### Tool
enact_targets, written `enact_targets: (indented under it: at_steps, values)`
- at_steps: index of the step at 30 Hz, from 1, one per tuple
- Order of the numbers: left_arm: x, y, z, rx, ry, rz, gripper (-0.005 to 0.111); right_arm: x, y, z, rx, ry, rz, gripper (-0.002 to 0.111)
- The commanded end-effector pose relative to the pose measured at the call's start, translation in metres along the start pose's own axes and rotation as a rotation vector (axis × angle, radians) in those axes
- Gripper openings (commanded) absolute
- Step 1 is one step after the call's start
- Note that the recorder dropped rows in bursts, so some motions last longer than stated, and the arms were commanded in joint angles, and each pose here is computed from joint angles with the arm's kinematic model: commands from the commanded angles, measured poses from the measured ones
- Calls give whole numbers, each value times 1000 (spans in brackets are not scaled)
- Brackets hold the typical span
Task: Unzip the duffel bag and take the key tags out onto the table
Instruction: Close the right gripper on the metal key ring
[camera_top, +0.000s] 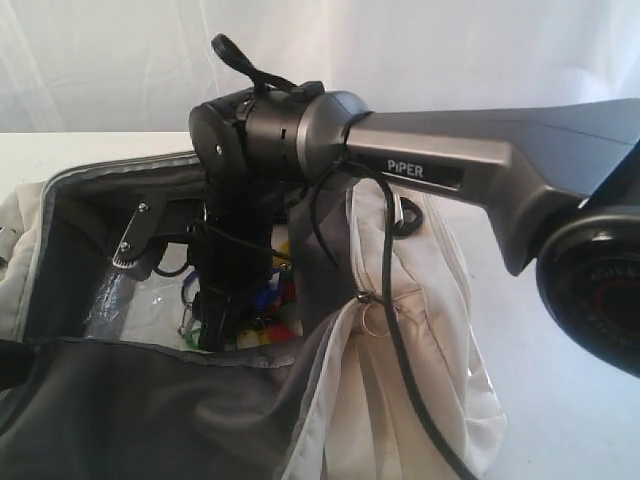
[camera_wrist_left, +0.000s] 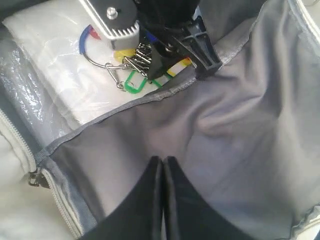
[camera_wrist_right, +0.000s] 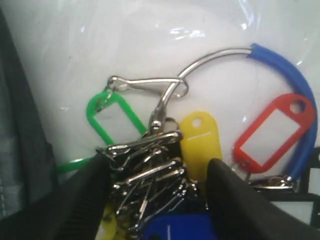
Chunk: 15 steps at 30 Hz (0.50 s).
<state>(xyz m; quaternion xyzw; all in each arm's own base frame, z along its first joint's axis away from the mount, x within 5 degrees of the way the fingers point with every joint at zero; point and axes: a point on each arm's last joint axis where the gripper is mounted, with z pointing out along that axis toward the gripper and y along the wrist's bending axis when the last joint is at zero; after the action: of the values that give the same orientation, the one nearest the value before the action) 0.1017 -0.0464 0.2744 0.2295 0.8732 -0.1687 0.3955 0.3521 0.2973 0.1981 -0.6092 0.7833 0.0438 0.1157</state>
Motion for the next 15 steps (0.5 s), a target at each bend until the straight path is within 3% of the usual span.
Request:
enact_targets:
  at_steps: [1,5,11,15]
  values:
    - [2,-3,1,26,10,-7,0,-5,-9,-14,-21,-71,52,54]
    - [2,-3,1,26,10,-7,0,-8,-9,-14,-29,-96,72,54]
    - [2,-2,1,25,9,-8,0,-8,-9,14,-65,-33,175,64]
    - [2,-2,1,24,8,-8,0,-9,-12,33,-87,4,236,63]
